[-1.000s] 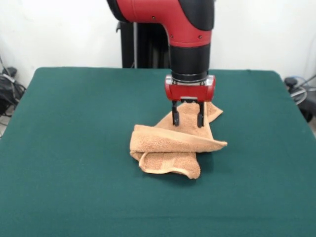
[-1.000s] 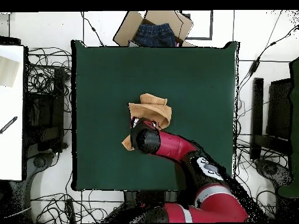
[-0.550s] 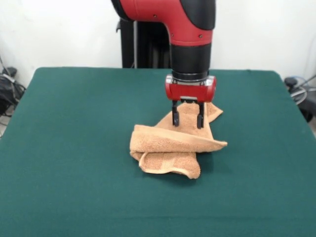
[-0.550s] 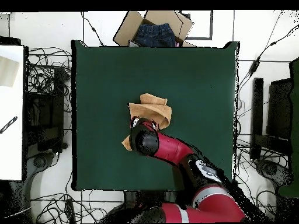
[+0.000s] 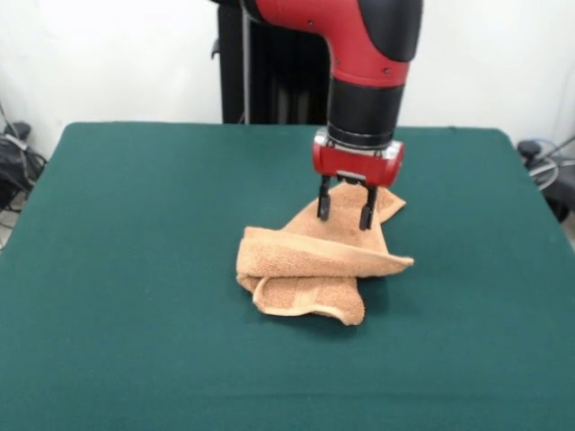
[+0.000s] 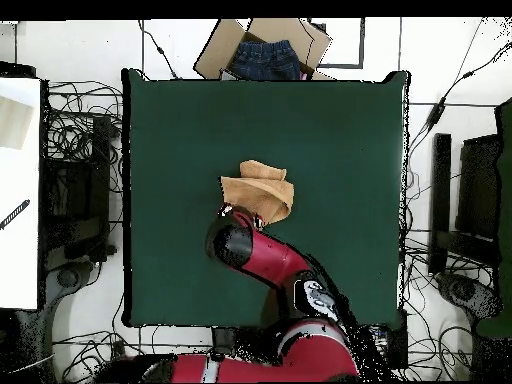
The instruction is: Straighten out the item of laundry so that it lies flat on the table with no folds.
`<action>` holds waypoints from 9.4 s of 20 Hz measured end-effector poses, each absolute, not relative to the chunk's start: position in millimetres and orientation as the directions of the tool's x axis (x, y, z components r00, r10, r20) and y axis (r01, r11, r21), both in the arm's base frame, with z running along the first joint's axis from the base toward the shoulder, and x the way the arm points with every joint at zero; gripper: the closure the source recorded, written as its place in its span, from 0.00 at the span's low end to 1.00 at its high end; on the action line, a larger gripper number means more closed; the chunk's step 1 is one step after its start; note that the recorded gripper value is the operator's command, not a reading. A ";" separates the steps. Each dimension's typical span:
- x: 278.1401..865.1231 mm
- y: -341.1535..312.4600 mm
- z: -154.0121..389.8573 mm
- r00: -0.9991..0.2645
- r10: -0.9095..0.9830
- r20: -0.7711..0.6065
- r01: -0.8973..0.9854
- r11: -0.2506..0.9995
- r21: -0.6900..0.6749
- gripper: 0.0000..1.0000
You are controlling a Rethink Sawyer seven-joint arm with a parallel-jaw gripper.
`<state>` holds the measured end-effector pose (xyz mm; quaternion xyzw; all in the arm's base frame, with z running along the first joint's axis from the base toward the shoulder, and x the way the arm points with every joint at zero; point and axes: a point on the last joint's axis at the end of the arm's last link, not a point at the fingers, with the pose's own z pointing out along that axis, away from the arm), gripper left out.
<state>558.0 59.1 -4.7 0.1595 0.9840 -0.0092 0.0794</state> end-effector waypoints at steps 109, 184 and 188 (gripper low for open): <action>597.1 -9.4 -37.9 -0.891 0.431 -0.143 0.437 0.899 -0.013 1.00; 589.7 58.2 123.8 -0.947 0.314 -0.071 0.312 0.949 0.044 0.00; 599.7 53.0 114.4 -0.943 0.325 -0.072 0.322 0.946 0.044 0.00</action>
